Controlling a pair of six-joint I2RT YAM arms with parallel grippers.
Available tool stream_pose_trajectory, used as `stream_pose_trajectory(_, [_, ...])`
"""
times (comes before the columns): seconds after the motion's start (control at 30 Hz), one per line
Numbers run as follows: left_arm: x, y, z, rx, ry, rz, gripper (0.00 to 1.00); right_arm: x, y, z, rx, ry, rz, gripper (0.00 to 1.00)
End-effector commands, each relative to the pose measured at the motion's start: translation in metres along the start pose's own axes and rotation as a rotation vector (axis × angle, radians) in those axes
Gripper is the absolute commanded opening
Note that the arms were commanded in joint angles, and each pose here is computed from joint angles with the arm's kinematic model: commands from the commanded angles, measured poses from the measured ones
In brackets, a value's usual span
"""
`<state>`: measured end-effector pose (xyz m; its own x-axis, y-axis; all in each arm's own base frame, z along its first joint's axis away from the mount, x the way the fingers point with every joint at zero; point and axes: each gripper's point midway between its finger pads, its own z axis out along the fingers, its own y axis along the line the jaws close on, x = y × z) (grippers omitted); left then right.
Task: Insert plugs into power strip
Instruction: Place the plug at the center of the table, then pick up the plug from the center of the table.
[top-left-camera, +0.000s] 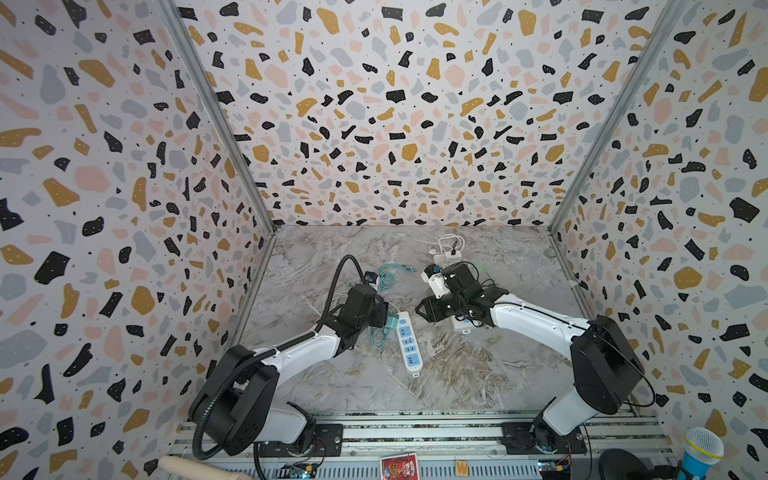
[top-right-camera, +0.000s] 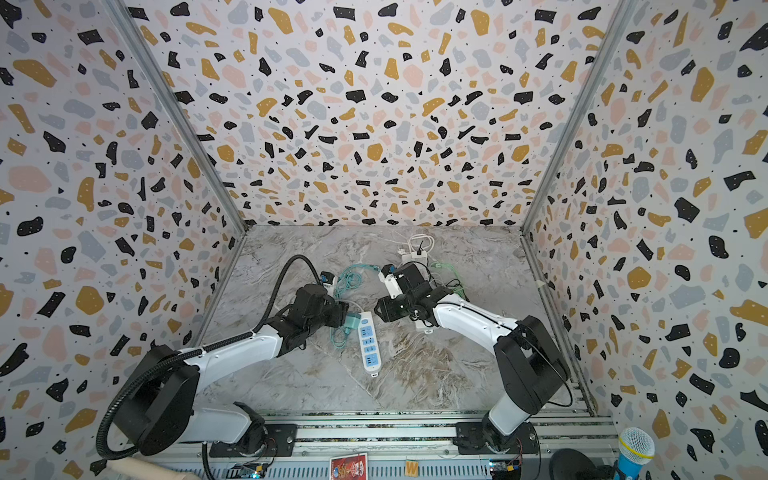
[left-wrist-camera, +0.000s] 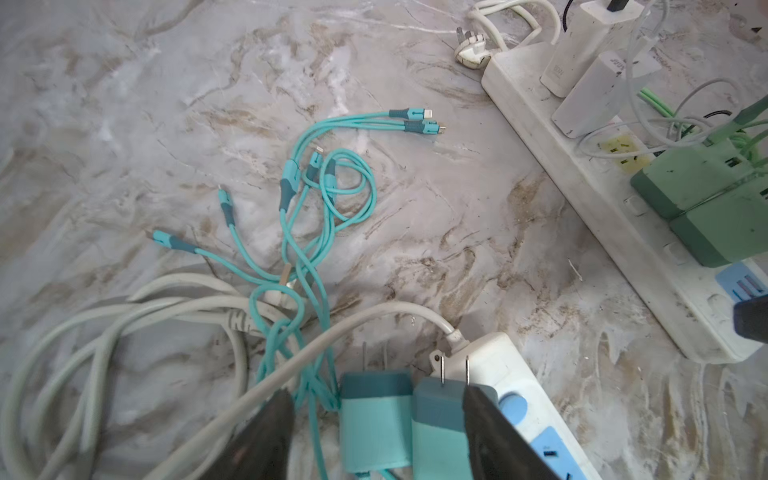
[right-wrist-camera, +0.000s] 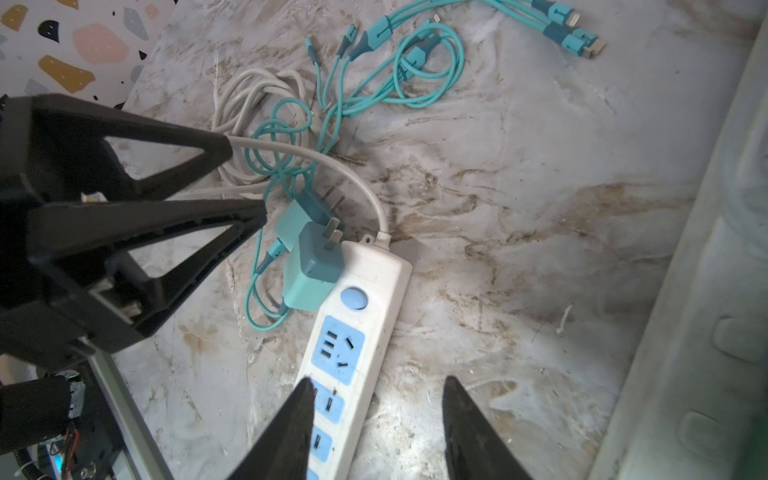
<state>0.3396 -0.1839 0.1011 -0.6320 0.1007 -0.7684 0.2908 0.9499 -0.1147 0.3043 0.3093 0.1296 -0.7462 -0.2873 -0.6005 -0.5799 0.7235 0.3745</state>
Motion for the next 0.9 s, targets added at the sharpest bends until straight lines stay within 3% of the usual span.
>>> stream_pose_trajectory(0.0, [0.017, -0.002, 0.005, 0.024, 0.057, -0.004, 0.54, -0.007, 0.001, -0.005, -0.011, -0.023, -0.015, 0.51])
stream_pose_trajectory(0.23, [0.032, 0.004, 0.014, -0.014, 0.122, -0.011, 0.41, -0.002, -0.007, -0.010, -0.007, -0.032, 0.003, 0.50])
stream_pose_trajectory(0.5, [0.051, 0.007, 0.032, -0.046, 0.205, -0.030, 0.40, 0.000, -0.014, -0.018, 0.003, -0.045, 0.015, 0.50])
stream_pose_trajectory(0.87, [0.064, 0.008, 0.038, -0.058, 0.249, -0.023, 0.59, 0.001, -0.018, -0.021, 0.000, -0.050, 0.024, 0.50])
